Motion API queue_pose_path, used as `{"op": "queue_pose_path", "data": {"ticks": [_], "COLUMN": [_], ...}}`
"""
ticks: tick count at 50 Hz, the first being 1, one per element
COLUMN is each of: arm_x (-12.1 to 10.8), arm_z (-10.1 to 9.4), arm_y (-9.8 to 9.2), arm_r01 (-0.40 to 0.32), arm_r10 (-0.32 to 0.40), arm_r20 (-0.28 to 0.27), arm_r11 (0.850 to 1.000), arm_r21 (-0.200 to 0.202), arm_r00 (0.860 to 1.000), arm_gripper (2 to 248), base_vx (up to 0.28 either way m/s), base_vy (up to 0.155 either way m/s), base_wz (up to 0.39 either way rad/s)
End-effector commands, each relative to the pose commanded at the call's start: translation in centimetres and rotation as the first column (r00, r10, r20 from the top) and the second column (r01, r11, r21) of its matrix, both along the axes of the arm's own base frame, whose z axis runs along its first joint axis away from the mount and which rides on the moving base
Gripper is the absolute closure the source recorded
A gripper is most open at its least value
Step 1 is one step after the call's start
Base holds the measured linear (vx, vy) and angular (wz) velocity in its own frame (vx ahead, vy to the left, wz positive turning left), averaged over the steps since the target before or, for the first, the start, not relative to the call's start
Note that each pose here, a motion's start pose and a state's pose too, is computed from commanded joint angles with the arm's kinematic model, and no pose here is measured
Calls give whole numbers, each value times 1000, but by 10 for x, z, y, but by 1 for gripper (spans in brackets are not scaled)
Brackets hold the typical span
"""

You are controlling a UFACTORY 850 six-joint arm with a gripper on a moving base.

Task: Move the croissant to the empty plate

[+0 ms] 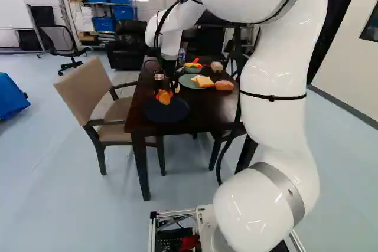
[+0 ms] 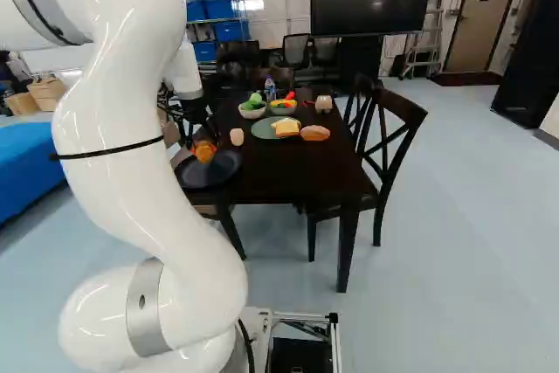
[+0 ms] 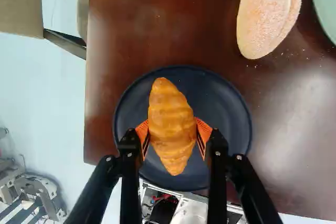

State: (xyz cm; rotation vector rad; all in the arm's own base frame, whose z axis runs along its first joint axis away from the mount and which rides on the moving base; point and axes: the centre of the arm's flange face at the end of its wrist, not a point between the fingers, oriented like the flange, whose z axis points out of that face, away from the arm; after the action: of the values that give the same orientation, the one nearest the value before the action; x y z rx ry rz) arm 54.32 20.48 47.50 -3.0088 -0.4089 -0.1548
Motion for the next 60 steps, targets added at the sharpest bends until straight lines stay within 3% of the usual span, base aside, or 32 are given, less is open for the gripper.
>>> {"op": "queue_pose_path", "data": {"ticks": [18,32,33,38,39,43,44,48,49,60], "arm_x": [-12,-12,-12,-12,-12,-12,-12,-12,-12,-12], "arm_z": [-27,-27,-27,-27,-27,-27,-27,-27,-27,-27], "arm_y": [7,7,7,7,7,7,7,7,7,7], "arm_r01": [-15,-15,-15,-15,-15,-15,-15,-15,-15,-15], "arm_r10": [15,15,15,15,15,15,15,15,15,15], "arm_r20": [-13,-13,-13,-13,-13,-13,-13,-13,-13,-13], "arm_r11": [1000,1000,1000,1000,1000,1000,1000,1000,1000,1000], "arm_r21": [-8,-8,-8,-8,-8,-8,-8,-8,-8,-8], "arm_r00": [1000,1000,1000,1000,1000,1000,1000,1000,1000,1000], "arm_gripper": [126,126,108,108,76,76,43,43,8,3], "base_vx": [0,0,0,0,0,0,0,0,0,0], "base_vy": [0,0,0,0,0,0,0,0,0,0], "base_wz": [0,0,0,0,0,0,0,0,0,0]}}
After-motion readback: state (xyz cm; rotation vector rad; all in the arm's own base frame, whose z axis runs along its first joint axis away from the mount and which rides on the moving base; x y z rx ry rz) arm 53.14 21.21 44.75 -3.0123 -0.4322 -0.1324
